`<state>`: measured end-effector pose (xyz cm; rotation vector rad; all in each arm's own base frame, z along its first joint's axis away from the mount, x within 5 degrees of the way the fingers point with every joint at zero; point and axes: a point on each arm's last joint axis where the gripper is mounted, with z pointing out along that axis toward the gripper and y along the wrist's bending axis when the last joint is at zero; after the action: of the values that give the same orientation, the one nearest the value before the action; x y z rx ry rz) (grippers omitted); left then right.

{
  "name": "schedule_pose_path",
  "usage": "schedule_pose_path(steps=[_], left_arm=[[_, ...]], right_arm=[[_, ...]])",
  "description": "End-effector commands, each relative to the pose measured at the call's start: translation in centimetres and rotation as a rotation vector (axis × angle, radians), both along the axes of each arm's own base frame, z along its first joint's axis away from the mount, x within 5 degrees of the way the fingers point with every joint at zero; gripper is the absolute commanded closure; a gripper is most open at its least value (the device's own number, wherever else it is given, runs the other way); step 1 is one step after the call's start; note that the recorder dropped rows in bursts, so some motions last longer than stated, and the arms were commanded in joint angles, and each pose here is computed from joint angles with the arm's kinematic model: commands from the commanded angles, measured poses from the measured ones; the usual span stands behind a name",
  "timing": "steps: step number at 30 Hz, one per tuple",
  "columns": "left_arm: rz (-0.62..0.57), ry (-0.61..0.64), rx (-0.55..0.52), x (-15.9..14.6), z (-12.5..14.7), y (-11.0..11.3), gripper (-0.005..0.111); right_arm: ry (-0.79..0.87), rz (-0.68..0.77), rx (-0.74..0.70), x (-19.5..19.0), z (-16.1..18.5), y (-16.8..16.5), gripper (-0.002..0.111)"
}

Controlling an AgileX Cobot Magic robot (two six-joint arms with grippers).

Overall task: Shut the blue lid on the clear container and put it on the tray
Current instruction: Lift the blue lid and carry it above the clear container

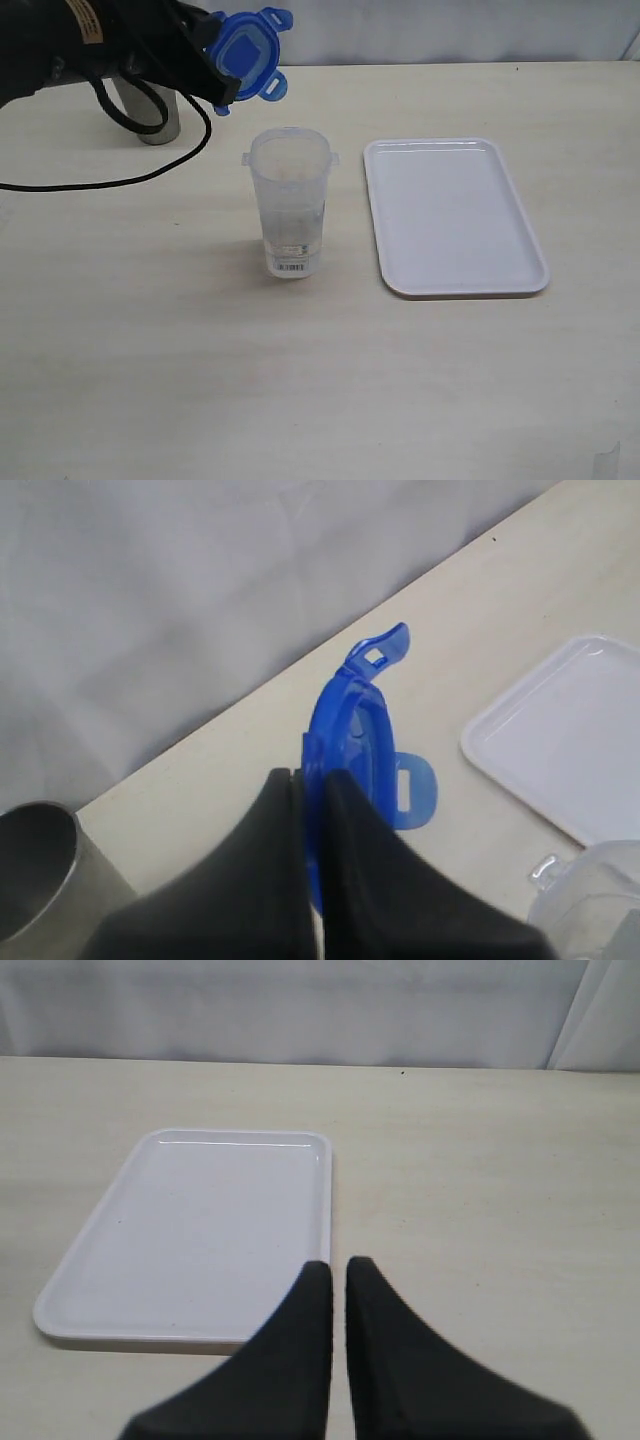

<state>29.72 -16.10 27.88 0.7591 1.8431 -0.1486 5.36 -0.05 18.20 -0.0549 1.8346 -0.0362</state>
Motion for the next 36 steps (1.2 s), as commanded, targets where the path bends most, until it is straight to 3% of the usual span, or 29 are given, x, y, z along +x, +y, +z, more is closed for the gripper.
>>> schedule_pose_path(steps=[1, 7, 14, 20, 25, 36], left_arm=[[-0.019, -0.041, -0.016, -0.1, 0.6, -0.3, 0.107], [-0.037, -0.051, 0.036, -0.2, 0.5, -0.2, 0.107], [-0.208, -0.218, 0.332, -0.3, 0.4, -0.4, 0.107], [-0.278, -0.279, 0.448, -0.5, 0.4, -0.6, 0.107], [-0.421, -0.375, 0.575, -1.9, 0.3, -2.9, 0.107], [-0.443, -0.396, 0.619, -2.0, 0.2, -3.0, 0.107]], right_arm=[[-0.007, -0.004, 0.002, 0.0, 0.0, 0.0, 0.103], [-0.007, -0.004, 0.002, 0.0, 0.0, 0.0, 0.103], [-0.007, -0.004, 0.002, 0.0, 0.0, 0.0, 0.103], [-0.007, -0.004, 0.002, 0.0, 0.0, 0.0, 0.103], [-0.007, -0.004, 0.002, 0.0, 0.0, 0.0, 0.103], [-0.007, -0.004, 0.002, 0.0, 0.0, 0.0, 0.103]])
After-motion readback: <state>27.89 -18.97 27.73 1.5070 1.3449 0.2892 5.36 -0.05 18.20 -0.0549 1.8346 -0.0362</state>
